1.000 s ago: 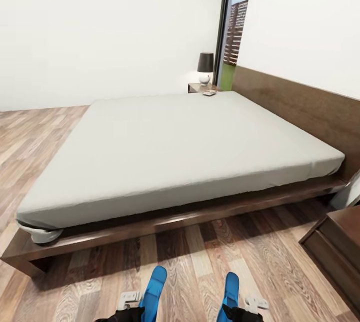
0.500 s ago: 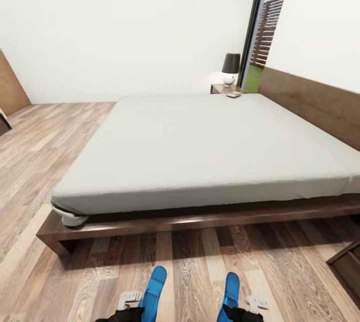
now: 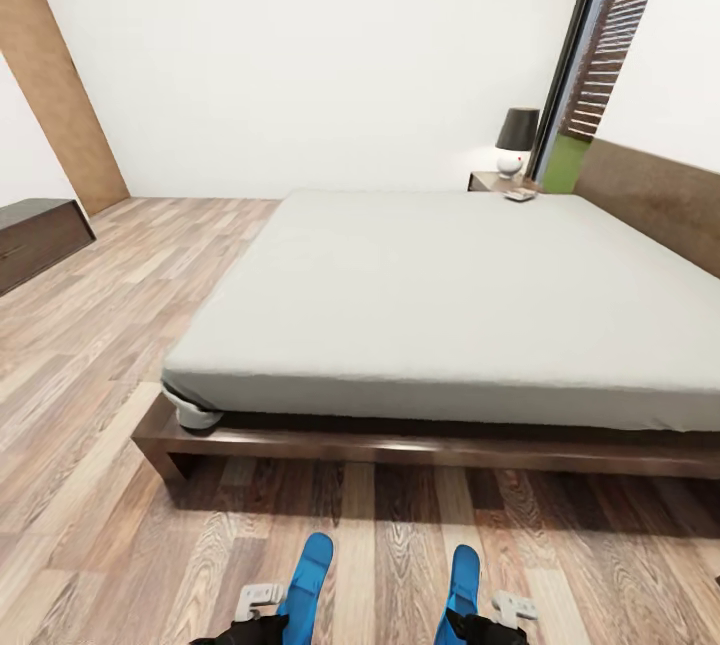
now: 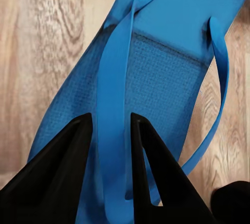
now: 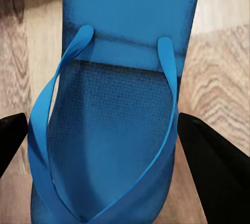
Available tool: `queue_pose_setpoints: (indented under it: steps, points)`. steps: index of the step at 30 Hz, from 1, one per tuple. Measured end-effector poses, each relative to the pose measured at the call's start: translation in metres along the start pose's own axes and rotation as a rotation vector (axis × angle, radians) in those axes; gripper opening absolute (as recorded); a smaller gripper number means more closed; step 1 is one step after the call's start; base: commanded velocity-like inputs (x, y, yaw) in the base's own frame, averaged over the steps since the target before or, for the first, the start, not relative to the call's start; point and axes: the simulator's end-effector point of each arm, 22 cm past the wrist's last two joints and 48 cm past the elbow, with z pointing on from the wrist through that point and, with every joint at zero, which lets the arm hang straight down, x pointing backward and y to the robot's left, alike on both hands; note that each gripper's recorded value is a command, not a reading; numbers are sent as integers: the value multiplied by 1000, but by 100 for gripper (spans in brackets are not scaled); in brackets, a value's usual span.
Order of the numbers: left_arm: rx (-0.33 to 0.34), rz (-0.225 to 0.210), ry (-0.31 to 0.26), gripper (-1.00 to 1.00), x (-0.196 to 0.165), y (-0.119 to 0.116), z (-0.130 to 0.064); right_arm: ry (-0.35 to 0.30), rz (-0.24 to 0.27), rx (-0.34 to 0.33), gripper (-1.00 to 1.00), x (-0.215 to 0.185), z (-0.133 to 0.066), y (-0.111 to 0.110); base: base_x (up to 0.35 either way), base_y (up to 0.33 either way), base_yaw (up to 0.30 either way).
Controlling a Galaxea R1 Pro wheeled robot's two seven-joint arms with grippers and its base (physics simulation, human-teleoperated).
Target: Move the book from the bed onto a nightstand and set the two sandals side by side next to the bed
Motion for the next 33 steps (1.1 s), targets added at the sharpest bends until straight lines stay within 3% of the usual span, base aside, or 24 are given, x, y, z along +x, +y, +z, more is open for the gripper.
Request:
queue_pose_setpoints:
  steps: [16,25,27,30,32,33]
  points:
    - [0,0,0,-100,0,0,0,0,-4,-6,-100,0,0,1,0,0,35]
    - [-17,11,-20,-100,-7,4,0,-10,-17,48,-100,-12,-11,-41,0,0,0]
    - [-73,17,-39,-100,-17,16,-1,-13,-24,63,-100,-16,-14,-53,0,0,0]
    - [-288,37,-91,-100,-54,58,-7,-15,-31,74,-100,-19,-17,-63,0,0,0]
    - [-453,34,-85,-100,-72,82,-17,-16,-33,77,-100,-20,-18,-65,0,0,0]
    - [-504,28,-78,-100,-79,86,-20,-17,-33,77,-100,-20,-18,-65,0,0,0]
